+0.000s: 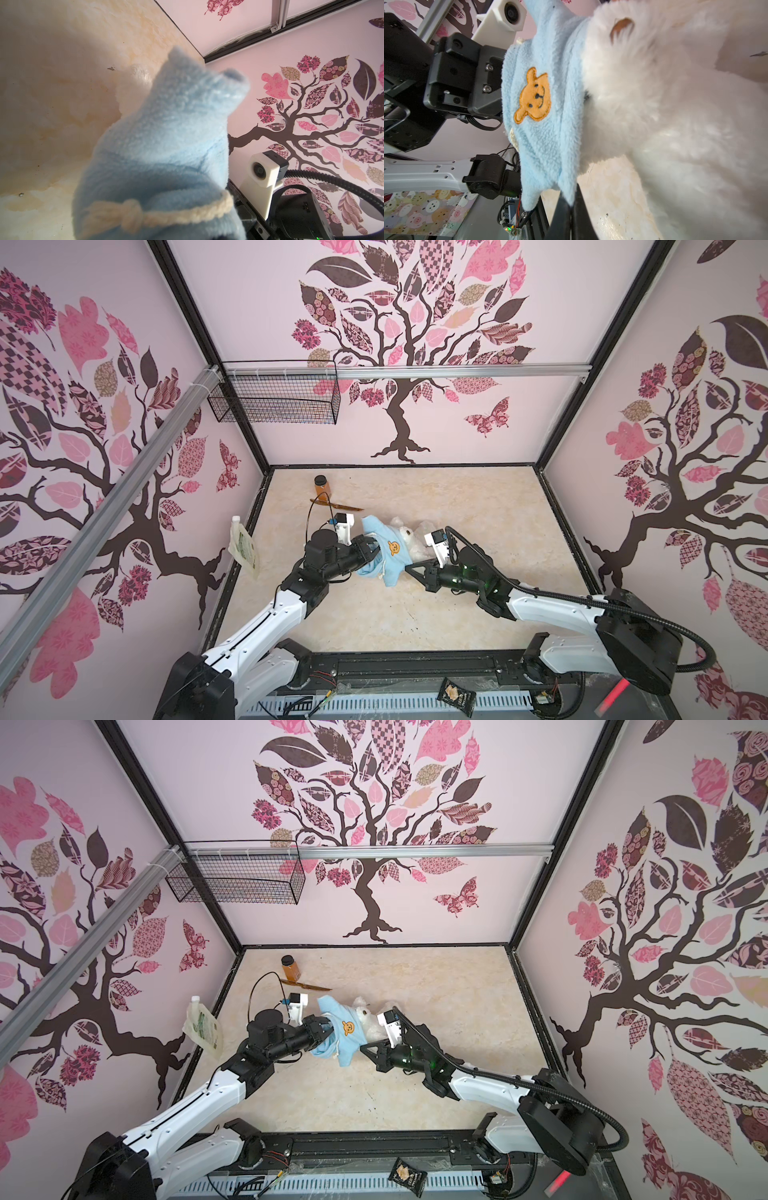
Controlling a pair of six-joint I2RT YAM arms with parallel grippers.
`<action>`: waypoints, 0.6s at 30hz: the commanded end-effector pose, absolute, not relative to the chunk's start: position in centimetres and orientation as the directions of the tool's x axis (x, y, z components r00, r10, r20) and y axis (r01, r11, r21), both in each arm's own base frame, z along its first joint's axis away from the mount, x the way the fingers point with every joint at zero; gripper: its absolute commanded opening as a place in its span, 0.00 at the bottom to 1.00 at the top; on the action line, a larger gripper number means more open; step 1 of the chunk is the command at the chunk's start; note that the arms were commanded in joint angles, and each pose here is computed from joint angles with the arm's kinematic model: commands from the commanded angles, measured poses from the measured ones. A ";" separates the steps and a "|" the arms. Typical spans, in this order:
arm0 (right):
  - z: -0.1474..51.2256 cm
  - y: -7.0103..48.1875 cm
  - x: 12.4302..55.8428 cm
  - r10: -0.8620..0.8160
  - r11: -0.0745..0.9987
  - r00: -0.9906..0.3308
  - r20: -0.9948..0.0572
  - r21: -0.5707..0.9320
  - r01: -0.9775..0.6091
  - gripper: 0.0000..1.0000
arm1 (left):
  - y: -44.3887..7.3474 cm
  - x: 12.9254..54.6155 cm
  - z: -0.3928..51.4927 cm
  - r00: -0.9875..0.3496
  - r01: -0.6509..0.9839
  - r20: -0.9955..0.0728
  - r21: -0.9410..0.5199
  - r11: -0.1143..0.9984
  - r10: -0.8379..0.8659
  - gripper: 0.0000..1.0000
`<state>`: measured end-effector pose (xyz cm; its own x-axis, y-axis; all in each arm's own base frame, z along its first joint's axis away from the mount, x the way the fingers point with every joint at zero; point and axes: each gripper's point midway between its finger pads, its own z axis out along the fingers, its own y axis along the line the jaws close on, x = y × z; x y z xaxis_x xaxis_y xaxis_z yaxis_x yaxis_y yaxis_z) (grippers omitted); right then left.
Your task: Dress the teddy bear
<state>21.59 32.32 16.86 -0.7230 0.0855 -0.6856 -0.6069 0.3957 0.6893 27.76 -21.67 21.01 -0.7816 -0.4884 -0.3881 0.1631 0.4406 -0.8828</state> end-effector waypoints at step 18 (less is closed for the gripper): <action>9.6 30.8 23.3 0.019 0.666 -0.755 -0.655 0.572 -0.479 0.00 | -20.4 29.4 25.7 -0.678 0.190 -0.332 -0.941 0.280 -0.656 0.00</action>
